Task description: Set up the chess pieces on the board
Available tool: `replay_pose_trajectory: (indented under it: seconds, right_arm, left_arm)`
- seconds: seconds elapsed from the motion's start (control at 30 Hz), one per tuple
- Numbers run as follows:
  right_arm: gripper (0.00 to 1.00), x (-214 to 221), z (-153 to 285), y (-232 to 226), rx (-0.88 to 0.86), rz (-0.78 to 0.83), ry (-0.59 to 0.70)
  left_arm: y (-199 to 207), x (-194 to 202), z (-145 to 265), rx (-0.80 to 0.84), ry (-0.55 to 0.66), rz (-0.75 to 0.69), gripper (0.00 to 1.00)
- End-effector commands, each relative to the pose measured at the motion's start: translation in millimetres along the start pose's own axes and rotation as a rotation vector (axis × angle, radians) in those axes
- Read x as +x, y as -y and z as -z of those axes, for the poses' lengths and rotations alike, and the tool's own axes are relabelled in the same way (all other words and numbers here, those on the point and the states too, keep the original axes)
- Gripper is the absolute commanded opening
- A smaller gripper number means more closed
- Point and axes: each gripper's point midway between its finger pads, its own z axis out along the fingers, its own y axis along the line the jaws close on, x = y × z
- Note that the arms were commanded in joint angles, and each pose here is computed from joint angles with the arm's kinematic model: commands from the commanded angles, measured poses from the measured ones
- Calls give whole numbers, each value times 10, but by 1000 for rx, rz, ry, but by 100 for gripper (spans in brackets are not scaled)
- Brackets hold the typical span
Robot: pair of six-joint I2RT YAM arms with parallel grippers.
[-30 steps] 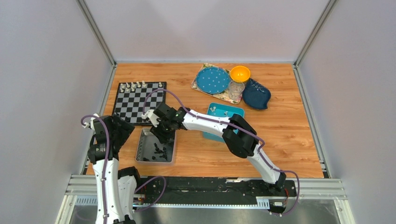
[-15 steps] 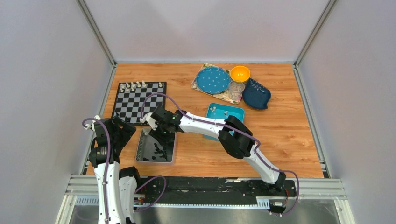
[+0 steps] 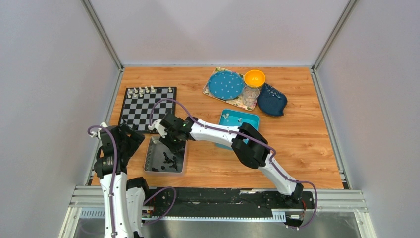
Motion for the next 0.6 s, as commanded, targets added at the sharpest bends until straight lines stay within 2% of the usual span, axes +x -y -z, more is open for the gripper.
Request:
replay_pose_trajectory:
  seconds: [0.0, 0.13, 0.27, 0.57]
  right_arm:
    - [15, -164, 96, -34, 0, 33, 44]
    - [10, -247, 234, -116, -49, 68, 78]
    - [8, -332, 483, -226, -173, 115, 129]
    - [6, -475, 1132, -367, -407, 141, 259]
  left_arm:
    - [60, 68, 7, 50, -26, -35, 83]
    - [248, 211, -15, 188, -90, -90, 83]
    - [506, 449, 24, 380, -200, -92, 83]
    - [757, 536, 105, 533, -268, -14, 83]
